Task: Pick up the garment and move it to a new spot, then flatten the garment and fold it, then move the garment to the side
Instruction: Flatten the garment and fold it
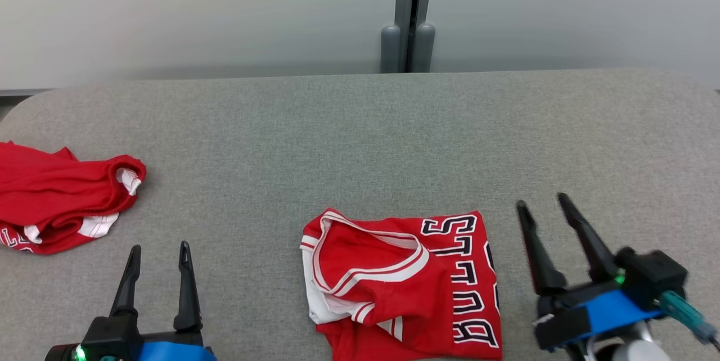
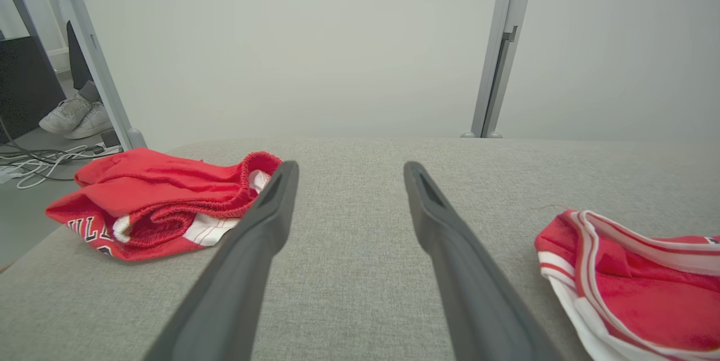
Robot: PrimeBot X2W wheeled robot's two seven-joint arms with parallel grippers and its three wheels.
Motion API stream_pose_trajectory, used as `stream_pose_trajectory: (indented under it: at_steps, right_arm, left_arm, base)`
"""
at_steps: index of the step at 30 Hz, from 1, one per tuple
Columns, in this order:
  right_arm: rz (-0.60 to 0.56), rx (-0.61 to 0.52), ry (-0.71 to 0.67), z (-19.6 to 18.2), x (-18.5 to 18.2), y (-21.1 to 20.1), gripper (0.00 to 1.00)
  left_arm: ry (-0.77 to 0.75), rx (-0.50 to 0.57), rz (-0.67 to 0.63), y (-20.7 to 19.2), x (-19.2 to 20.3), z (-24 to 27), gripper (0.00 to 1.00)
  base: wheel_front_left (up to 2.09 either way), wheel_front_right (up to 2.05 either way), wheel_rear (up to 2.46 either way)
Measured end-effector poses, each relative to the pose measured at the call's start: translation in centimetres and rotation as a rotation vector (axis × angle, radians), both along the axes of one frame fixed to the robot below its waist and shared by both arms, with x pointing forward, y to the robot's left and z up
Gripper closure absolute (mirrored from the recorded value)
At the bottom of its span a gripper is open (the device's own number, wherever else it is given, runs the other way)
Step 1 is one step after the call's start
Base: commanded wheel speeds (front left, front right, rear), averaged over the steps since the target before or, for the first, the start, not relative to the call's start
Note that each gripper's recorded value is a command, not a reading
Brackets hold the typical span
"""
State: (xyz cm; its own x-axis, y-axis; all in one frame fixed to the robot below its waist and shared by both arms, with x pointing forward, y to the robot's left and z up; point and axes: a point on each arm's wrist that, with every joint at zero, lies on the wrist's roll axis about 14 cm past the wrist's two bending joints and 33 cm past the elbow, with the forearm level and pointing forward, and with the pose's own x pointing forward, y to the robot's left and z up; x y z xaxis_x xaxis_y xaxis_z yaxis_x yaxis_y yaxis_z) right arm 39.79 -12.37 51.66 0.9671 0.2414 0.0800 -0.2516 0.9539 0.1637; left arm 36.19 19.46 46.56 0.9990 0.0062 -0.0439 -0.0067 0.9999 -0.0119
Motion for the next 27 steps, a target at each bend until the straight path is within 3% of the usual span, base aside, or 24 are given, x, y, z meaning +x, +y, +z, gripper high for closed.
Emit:
stream_pose_trajectory:
  at_steps: [5, 10, 16, 27]
  right_arm:
    - [-0.133, -0.014, 0.015, -0.6, -2.0, -4.6, 0.00]
    - [-0.185, 0.002, 0.047, -1.7, -4.6, -5.7, 0.00]
    - [-0.175, 0.017, 0.102, -3.3, -6.5, -4.9, 0.00]
    - [-0.137, 0.026, 0.106, -3.4, -6.3, -3.6, 0.00]
  left_arm:
    - [-0.007, 0.003, -0.020, -0.6, -0.4, 0.3, 0.00]
    - [-0.004, 0.005, -0.028, -0.8, -1.2, 0.2, 0.00]
    - [-0.007, 0.013, -0.030, -0.8, -1.5, 0.3, 0.00]
    - [-0.014, 0.014, -0.020, -0.5, -1.9, 0.5, 0.00]
  base:
    - [0.00, 0.00, 0.00]
    - [0.00, 0.00, 0.00]
    - [0.00, 0.00, 0.00]
    - [0.00, 0.00, 0.00]
